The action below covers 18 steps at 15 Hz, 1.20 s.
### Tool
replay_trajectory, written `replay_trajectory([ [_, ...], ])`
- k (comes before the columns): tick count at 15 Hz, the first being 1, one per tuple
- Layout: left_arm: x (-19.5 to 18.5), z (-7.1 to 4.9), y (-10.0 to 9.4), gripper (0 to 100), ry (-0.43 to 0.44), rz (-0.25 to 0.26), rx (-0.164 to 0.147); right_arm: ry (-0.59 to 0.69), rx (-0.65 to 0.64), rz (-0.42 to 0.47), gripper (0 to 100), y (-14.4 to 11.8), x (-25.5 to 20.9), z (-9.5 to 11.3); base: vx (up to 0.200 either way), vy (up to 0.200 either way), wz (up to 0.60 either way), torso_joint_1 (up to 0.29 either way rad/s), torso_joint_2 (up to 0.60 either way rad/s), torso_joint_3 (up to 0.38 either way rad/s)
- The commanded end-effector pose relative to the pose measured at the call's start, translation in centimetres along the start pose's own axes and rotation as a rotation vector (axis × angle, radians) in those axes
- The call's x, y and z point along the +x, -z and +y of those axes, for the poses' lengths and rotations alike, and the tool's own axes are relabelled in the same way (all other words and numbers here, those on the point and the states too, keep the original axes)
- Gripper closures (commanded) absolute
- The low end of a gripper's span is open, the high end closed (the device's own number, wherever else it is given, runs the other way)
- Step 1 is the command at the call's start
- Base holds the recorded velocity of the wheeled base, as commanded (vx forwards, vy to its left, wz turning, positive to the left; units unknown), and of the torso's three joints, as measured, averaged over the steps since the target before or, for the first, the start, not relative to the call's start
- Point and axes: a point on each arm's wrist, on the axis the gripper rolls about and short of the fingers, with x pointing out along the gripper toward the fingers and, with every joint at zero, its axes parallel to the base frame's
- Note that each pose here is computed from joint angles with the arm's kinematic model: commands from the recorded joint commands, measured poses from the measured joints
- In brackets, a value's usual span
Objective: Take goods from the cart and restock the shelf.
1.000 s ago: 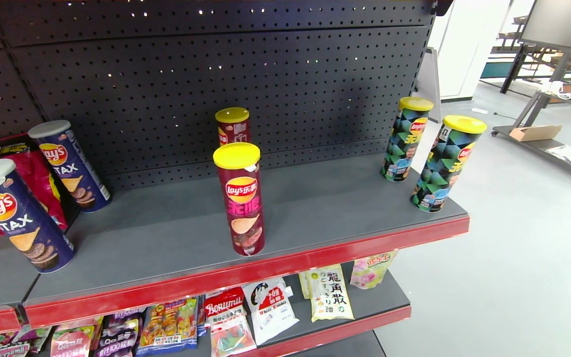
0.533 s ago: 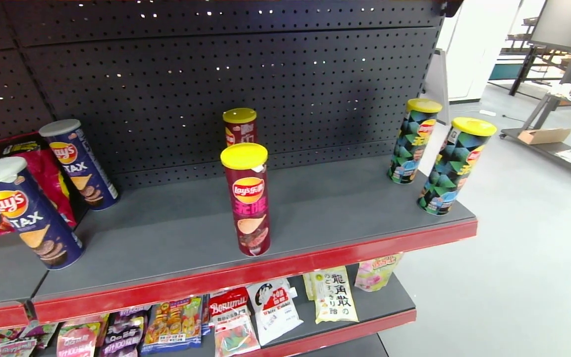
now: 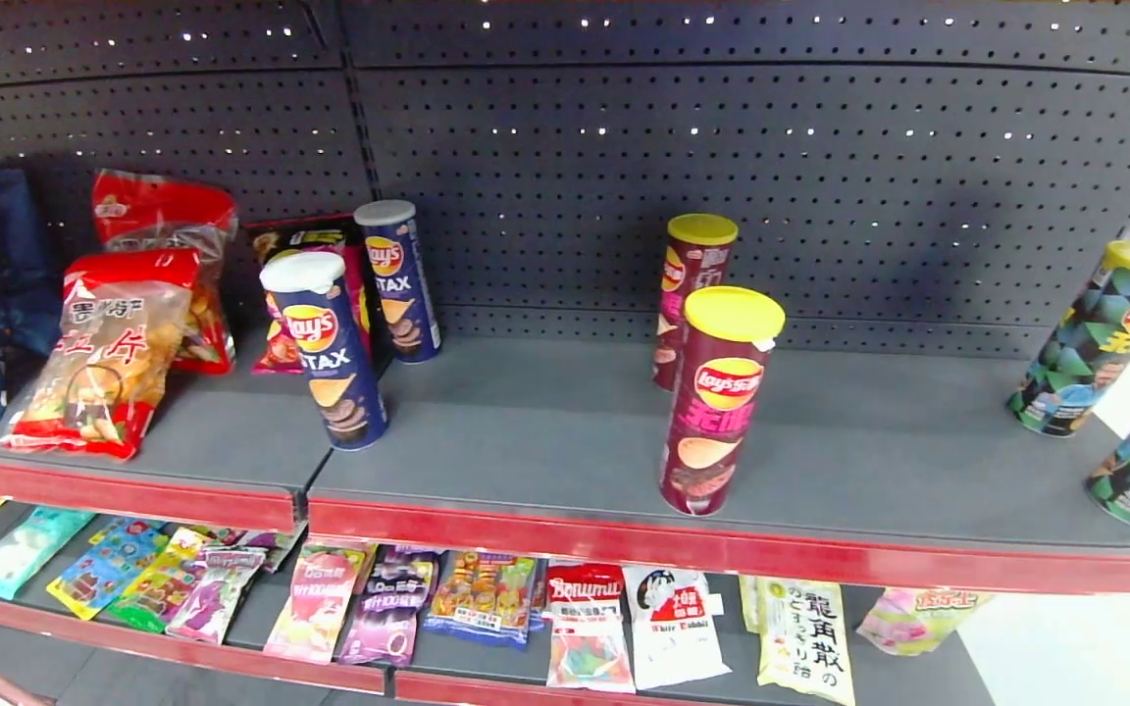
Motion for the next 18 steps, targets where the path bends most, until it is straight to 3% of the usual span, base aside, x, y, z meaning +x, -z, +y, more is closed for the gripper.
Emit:
replay_trajectory([
  [1,0.03,0.00,0.01,0,-0.002,0.004,-0.001,-0.001,0.000,0.001,0,0.00,0.01,0.00,0.000,0.000,0.00,0.000,0.00,0.000],
  [4,0.04,0.02,0.05,0,-0.008,0.005,0.016,-0.001,0.000,0.001,0,0.00,0.01,0.00,0.000,0.000,0.00,0.000,0.00,0.000],
  [6,0.09,0.18,0.11,0,-0.074,0.001,0.027,-0.001,0.000,0.001,0,0.00,0.01,0.00,0.000,0.000,0.00,0.000,0.00,0.000],
  [8,0.13,0.20,0.05,0,-0.085,-0.012,0.029,-0.001,0.000,0.001,0,0.00,0.01,0.00,0.000,0.000,0.00,0.000,0.00,0.000],
  [9,0.14,0.18,0.07,0,-0.074,-0.012,0.028,-0.001,0.000,0.001,0,0.00,0.01,0.00,0.000,0.000,0.00,0.000,0.00,0.000],
  [10,0.51,0.04,0.87,0,0.004,-0.012,0.056,-0.001,0.000,0.001,0,0.00,0.01,0.00,0.000,0.000,0.00,0.000,0.00,0.000],
  [11,0.53,0.04,0.76,0,0.007,-0.022,0.052,-0.001,0.001,0.001,0,0.00,0.01,0.00,0.000,0.000,0.00,0.000,0.00,0.000],
  [13,0.53,0.12,0.83,0,-0.027,-0.016,0.012,-0.001,0.001,0.001,0,0.00,0.01,0.00,0.000,0.000,0.00,0.000,0.00,0.000],
  [18,0.53,0.16,0.83,0,-0.047,-0.016,0.012,-0.001,0.000,0.001,0,0.00,0.01,0.00,0.000,0.000,0.00,0.000,0.00,0.000],
])
